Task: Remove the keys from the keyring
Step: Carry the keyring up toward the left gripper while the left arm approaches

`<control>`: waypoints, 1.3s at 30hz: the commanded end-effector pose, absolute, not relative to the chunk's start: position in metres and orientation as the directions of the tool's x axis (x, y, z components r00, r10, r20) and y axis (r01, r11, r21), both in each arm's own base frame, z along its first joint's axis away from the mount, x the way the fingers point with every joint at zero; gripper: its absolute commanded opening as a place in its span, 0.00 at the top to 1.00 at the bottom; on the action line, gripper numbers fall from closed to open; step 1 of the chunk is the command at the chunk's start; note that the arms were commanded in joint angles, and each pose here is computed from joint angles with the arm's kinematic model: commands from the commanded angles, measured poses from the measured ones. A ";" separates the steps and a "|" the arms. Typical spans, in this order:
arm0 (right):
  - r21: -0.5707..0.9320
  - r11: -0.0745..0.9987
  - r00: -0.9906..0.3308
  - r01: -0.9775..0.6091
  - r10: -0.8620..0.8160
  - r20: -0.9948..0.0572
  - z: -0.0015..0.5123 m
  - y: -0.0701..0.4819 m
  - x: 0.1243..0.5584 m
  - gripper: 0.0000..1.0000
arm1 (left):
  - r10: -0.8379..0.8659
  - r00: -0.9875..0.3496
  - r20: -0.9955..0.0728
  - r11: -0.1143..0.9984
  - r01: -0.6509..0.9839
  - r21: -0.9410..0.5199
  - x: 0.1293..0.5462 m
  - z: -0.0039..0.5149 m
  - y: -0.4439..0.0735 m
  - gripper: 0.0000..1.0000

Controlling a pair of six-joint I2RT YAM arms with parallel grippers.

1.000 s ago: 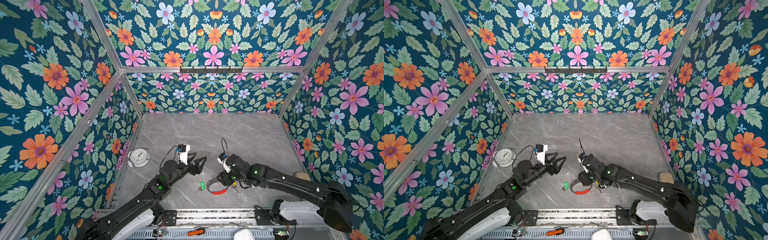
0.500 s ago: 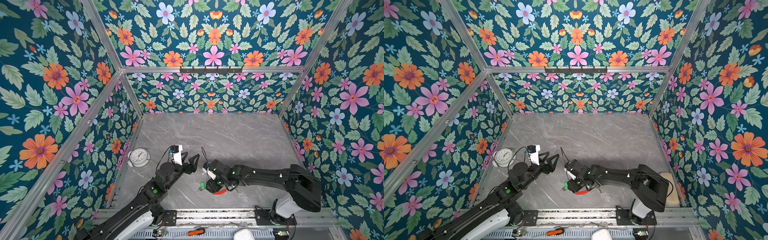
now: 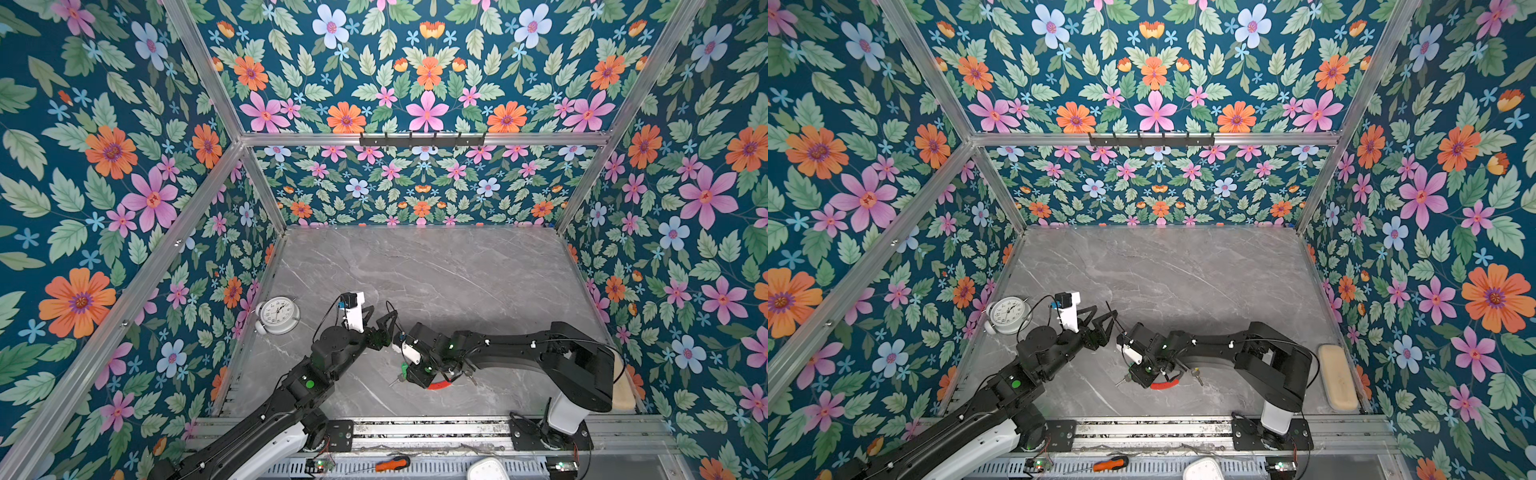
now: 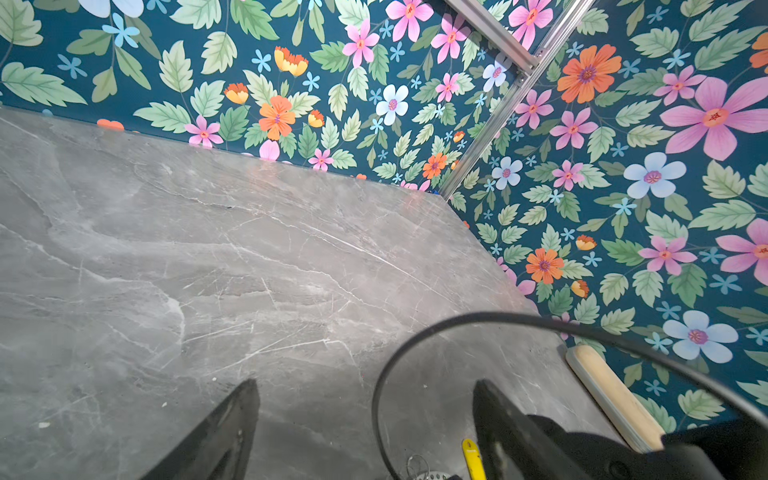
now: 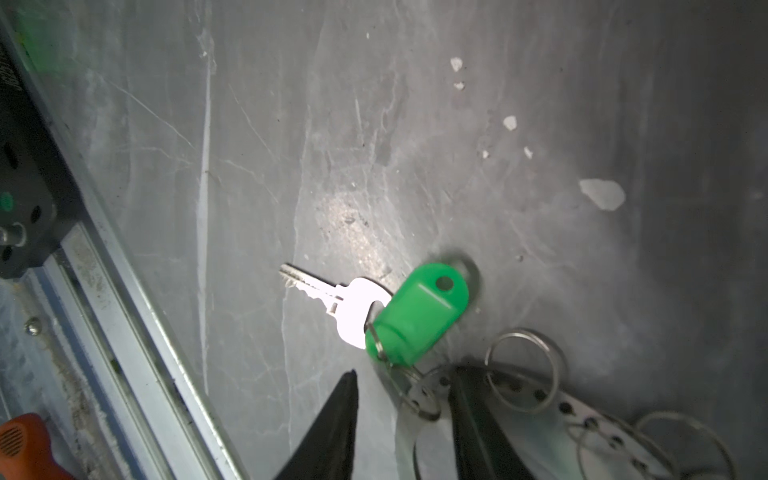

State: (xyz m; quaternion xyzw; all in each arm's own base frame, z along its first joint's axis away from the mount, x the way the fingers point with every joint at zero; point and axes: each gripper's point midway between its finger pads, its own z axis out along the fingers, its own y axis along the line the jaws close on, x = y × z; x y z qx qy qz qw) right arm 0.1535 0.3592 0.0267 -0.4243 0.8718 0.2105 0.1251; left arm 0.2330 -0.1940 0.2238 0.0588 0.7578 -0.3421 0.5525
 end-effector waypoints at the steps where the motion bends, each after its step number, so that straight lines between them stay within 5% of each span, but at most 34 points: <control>1: 0.258 0.523 -0.582 -0.813 -0.702 -0.412 0.028 0.364 0.153 0.68 | -0.284 -0.383 -0.879 0.765 0.462 -0.448 0.233 0.220 -0.193 0.17; 13: 0.192 0.566 -0.576 -0.802 -0.648 -0.498 0.046 0.361 0.172 1.00 | -0.280 -0.398 -0.874 0.746 0.482 -0.459 0.232 0.220 -0.199 0.17; 26: 0.195 0.773 -0.599 -0.604 -0.279 -0.750 0.163 0.326 0.220 1.00 | -0.258 -0.438 -0.861 0.637 0.593 -0.493 0.221 0.225 -0.227 0.17; 39: 0.203 0.827 -0.544 -0.524 -0.142 -0.827 0.237 0.312 0.237 1.00 | -0.220 -0.469 -0.855 0.482 0.709 -0.514 0.203 0.223 -0.257 0.20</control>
